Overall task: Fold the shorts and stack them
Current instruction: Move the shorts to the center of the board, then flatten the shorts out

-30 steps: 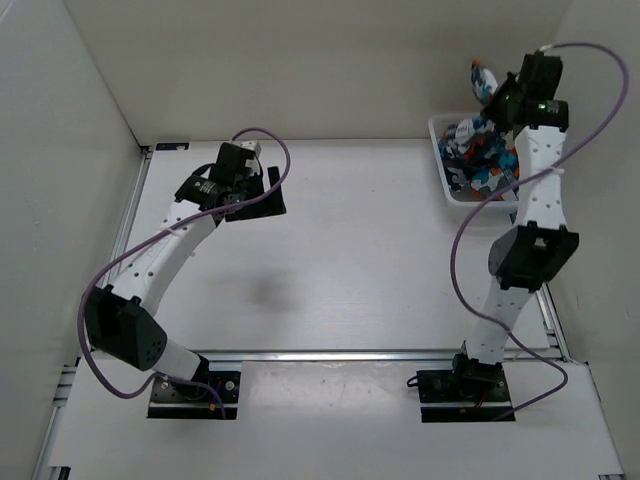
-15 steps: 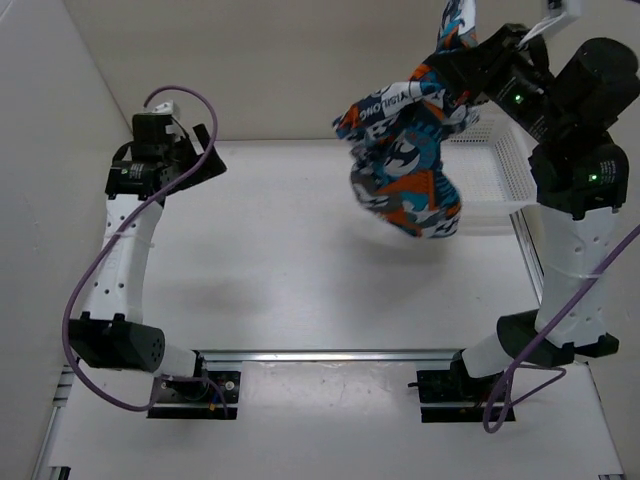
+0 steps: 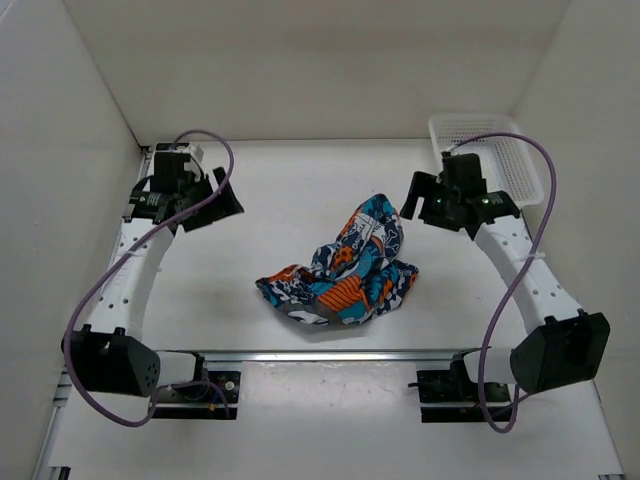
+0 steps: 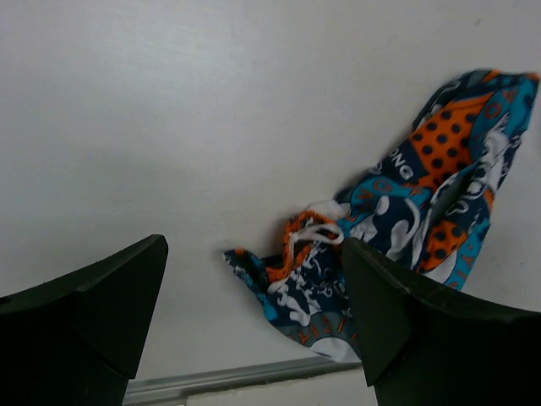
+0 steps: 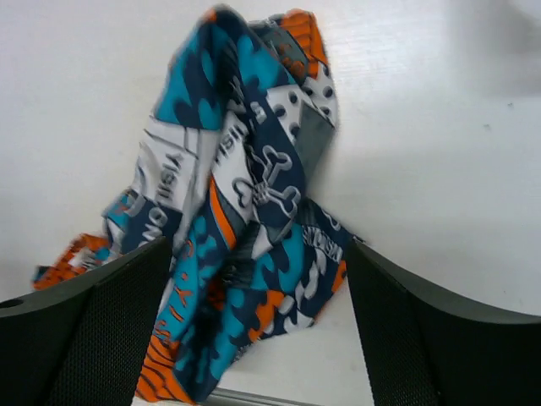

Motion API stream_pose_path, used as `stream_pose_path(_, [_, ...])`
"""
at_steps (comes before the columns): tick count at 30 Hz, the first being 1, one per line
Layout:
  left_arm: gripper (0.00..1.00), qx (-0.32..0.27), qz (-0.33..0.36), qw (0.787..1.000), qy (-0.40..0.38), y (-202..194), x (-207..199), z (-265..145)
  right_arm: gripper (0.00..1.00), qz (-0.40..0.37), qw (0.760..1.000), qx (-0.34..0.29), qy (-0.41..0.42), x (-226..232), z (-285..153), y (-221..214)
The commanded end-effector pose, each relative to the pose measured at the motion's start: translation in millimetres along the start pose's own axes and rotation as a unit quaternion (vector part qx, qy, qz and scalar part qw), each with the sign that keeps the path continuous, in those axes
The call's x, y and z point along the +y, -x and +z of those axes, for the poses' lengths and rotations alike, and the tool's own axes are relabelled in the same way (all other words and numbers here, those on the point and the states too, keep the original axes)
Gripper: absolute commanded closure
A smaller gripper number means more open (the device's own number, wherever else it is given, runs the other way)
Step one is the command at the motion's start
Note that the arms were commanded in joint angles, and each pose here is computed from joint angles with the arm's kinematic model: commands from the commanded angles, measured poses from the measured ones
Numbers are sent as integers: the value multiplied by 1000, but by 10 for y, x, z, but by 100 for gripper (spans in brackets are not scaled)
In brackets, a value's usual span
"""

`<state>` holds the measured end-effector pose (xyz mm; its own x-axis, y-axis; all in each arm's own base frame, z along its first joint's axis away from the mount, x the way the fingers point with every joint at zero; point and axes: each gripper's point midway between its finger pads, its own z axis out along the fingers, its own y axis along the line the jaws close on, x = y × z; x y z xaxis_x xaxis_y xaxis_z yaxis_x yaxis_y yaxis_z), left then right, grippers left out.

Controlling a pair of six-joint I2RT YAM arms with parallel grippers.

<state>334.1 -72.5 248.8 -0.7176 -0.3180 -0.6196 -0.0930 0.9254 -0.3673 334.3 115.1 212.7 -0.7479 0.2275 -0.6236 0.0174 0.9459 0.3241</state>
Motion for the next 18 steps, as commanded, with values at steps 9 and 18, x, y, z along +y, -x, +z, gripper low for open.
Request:
stream_pose_path(9, [0, 151, -53, 986, -38, -1467, -132, 398, 7, -19, 988, 83, 129, 1193, 23, -753])
stream_pose_path(18, [7, 213, -56, 975, -19, -1980, -100, 815, 22, -49, 979, 169, 105, 1585, 715, -1393])
